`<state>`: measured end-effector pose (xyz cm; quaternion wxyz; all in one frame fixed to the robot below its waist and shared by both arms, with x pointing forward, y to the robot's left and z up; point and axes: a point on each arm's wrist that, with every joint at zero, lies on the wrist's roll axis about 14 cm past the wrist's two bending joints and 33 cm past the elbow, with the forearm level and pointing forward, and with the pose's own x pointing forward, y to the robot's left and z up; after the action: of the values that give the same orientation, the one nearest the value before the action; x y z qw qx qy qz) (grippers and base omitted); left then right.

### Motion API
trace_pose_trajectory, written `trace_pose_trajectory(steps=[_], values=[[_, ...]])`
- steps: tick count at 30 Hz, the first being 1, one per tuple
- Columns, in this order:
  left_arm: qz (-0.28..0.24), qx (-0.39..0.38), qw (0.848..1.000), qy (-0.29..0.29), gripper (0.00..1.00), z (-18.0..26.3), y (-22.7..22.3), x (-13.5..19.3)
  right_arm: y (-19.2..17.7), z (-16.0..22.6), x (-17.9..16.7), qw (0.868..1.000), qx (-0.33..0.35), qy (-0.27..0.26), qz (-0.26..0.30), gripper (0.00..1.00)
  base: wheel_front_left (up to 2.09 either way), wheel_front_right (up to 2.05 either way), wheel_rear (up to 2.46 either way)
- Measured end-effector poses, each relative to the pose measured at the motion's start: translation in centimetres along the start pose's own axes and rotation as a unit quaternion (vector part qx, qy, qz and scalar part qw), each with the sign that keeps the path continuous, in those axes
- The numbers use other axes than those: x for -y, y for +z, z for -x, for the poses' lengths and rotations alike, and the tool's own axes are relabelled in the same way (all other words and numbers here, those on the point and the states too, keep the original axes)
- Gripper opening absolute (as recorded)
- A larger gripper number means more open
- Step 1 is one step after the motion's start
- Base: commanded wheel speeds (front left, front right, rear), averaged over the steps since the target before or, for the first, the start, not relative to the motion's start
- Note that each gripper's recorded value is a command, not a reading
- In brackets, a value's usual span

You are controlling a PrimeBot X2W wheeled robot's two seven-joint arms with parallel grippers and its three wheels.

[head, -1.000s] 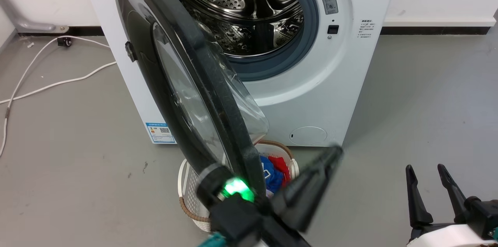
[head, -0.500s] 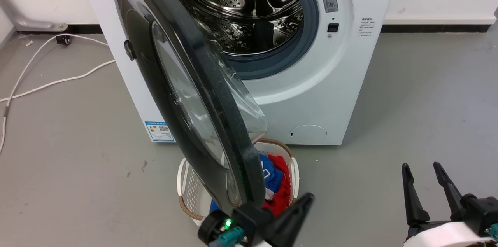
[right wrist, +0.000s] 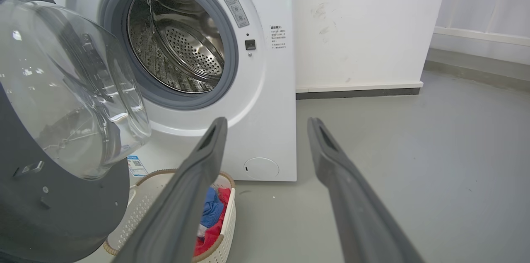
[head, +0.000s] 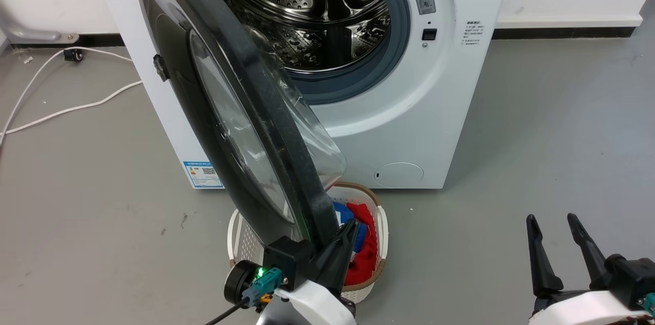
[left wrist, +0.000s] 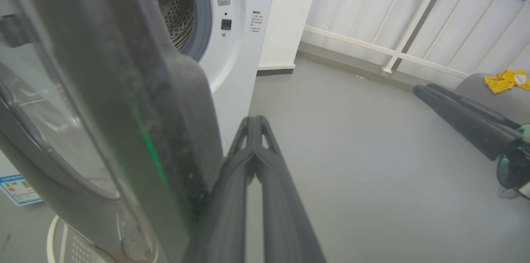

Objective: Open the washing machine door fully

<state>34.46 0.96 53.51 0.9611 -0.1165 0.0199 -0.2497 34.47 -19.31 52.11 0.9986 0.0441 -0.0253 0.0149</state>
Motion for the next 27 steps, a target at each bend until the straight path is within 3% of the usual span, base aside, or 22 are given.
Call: trace_pose_trajectory(steps=[14, 27], values=[[0.005, -0.014, 0.998, 0.059, 0.0, 2.4, -0.9, -2.4, 0.3, -0.8, -1.0, 1.0, 0.004, 0.016, -0.002, 1.0, 0.0, 0.0, 0.0], [0.004, 0.023, 0.989, 0.149, 0.0, 5.9, 0.6, -5.9, -0.2, -2.5, -4.9, 0.997, -0.005, 0.077, -0.006, 1.0, 0.0, 0.0, 0.0]])
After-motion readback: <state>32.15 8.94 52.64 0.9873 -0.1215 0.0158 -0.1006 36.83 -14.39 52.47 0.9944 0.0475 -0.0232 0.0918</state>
